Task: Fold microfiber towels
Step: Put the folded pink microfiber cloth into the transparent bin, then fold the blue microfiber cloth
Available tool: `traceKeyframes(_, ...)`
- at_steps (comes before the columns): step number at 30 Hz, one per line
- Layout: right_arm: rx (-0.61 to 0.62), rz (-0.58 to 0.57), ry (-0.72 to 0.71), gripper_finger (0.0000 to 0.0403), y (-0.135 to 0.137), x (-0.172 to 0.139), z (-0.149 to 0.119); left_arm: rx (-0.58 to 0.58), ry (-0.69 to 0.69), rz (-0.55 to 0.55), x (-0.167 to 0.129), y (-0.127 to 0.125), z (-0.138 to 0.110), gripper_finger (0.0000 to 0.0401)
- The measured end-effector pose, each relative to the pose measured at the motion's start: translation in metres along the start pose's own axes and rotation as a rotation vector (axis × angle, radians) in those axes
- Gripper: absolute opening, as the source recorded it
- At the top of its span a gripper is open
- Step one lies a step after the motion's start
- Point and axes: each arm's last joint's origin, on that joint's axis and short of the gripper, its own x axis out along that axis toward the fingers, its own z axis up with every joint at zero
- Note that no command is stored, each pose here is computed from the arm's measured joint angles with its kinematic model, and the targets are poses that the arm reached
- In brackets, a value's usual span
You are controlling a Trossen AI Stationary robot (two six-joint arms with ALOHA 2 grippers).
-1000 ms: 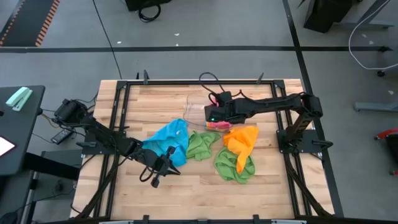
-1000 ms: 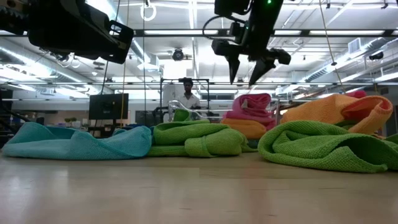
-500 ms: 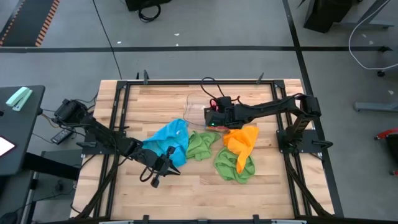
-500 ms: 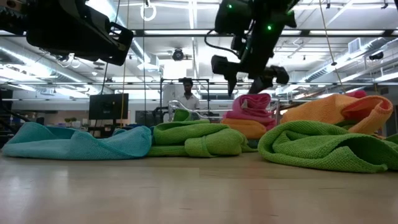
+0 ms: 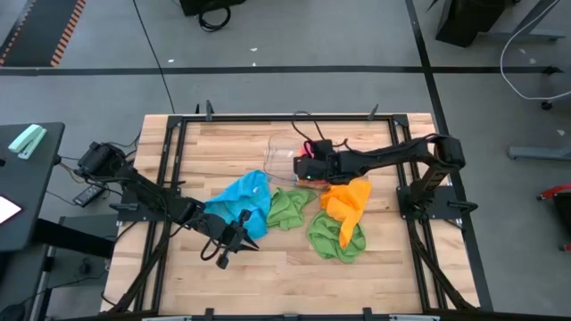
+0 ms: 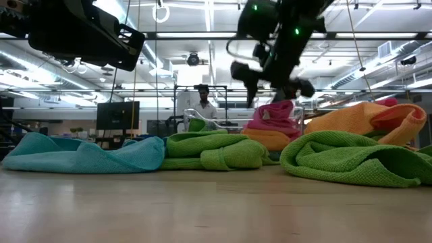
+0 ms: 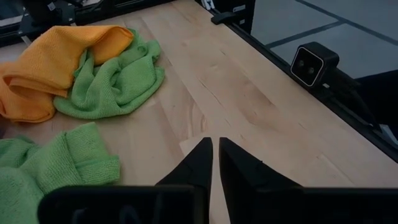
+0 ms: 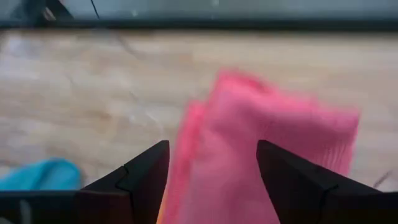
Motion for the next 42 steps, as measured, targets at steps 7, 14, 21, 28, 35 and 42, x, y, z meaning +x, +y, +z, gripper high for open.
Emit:
traceKeyframes(7, -0.106, 0.01, -0.017, 0.0251, 0.006, -0.021, 0.015, 0.016, 0.019, -0.001, 0.0, 0.0, -0.002, 0.0039)
traceKeyframes(14, -0.389, 0.089, 0.0, 0.0251, 0.013, -0.04, 0.001, 0.124, 0.034, -0.001, 0.0, 0.0, -0.003, 0.0034)
traceKeyframes(21, -0.738, 0.303, 0.051, 0.0251, 0.025, -0.066, -0.015, 0.301, 0.047, -0.002, 0.0, 0.001, -0.004, 0.0032)
traceKeyframes(28, -0.984, 0.585, 0.033, 0.0251, 0.041, -0.092, -0.035, 0.225, 0.052, 0.066, 0.001, 0.014, -0.004, 0.0029)
traceKeyframes(35, -0.995, 0.617, 0.026, 0.0251, 0.042, -0.103, -0.044, 0.046, 0.04, 0.084, -0.006, 0.016, 0.0, 0.001)
traceKeyframes(42, -0.867, 0.677, 0.066, 0.0251, 0.037, -0.109, -0.068, -0.199, 0.137, 0.068, -0.007, 0.009, -0.01, 0.0029)
